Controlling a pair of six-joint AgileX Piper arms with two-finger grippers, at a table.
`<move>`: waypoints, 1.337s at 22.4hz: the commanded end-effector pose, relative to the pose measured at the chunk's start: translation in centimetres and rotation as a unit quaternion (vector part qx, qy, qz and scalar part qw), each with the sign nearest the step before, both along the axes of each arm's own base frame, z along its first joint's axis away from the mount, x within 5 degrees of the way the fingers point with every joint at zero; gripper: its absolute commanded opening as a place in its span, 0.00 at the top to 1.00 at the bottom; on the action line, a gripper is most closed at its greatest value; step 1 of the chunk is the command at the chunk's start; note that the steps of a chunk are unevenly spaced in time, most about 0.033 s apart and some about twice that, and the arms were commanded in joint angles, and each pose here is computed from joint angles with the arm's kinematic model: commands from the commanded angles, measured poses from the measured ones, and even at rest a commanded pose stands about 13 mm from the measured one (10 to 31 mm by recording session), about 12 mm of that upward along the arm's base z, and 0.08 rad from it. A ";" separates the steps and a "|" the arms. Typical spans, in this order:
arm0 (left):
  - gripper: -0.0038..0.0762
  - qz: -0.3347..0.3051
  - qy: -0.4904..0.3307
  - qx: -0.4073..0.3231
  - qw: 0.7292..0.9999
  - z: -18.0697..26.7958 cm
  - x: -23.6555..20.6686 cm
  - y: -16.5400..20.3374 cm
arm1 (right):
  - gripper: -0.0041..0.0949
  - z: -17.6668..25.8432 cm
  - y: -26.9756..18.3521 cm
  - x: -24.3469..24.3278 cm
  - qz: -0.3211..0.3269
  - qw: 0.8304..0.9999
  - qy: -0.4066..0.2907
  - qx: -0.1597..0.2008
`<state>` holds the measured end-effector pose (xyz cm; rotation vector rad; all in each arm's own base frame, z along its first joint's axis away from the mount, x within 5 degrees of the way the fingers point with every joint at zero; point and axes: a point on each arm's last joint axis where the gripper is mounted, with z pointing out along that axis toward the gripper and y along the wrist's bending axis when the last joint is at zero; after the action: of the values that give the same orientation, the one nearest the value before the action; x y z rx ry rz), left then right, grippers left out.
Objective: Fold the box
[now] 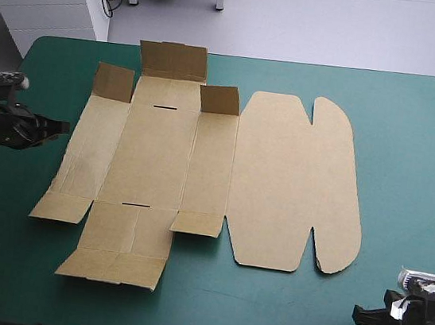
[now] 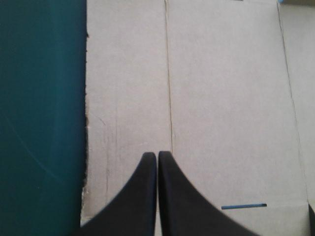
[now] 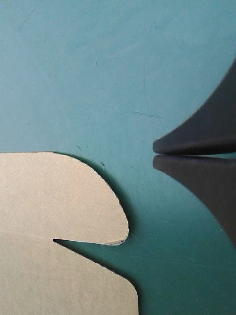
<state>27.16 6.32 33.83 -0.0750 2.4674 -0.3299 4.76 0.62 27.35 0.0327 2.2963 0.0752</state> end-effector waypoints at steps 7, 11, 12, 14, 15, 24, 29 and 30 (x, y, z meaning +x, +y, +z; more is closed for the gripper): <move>0.96 0.029 0.006 -0.087 0.996 -1.6 -0.6 6.8 | 0.97 1.4 0.0 0.4 -0.001 0.999 -0.043 0.000; 0.96 0.047 0.026 -0.098 0.994 -3.3 -0.6 9.0 | 0.97 1.4 0.0 0.4 -0.001 0.999 -0.043 0.000; 0.96 0.025 0.027 -0.085 0.996 -3.8 -0.4 9.2 | 0.97 1.4 0.0 0.4 -0.001 0.999 -0.043 0.000; 0.96 -0.002 0.023 -0.070 0.997 -4.2 -0.2 9.2 | 0.97 1.4 0.0 0.4 -0.001 0.999 -0.043 0.000; 0.94 -0.004 0.022 -0.068 0.997 -4.3 -0.1 9.3 | 0.97 1.4 0.0 0.4 -0.001 0.999 -0.043 0.000; 0.45 -0.035 0.059 -0.120 0.990 -7.6 2.3 8.5 | 0.97 1.4 0.0 0.4 -0.001 0.999 -0.043 0.000; 0.45 -0.077 0.094 -0.136 0.983 -10.1 4.3 6.2 | 0.97 1.4 0.0 0.4 -0.001 0.999 -0.043 0.000; 0.45 -0.081 0.096 -0.136 0.983 -10.3 4.6 6.0 | 0.97 1.4 0.0 0.4 -0.001 0.999 -0.043 0.000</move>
<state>30.96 13.39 21.70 -0.0536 2.6719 -0.7451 4.76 0.64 27.35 0.0332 2.2960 0.0790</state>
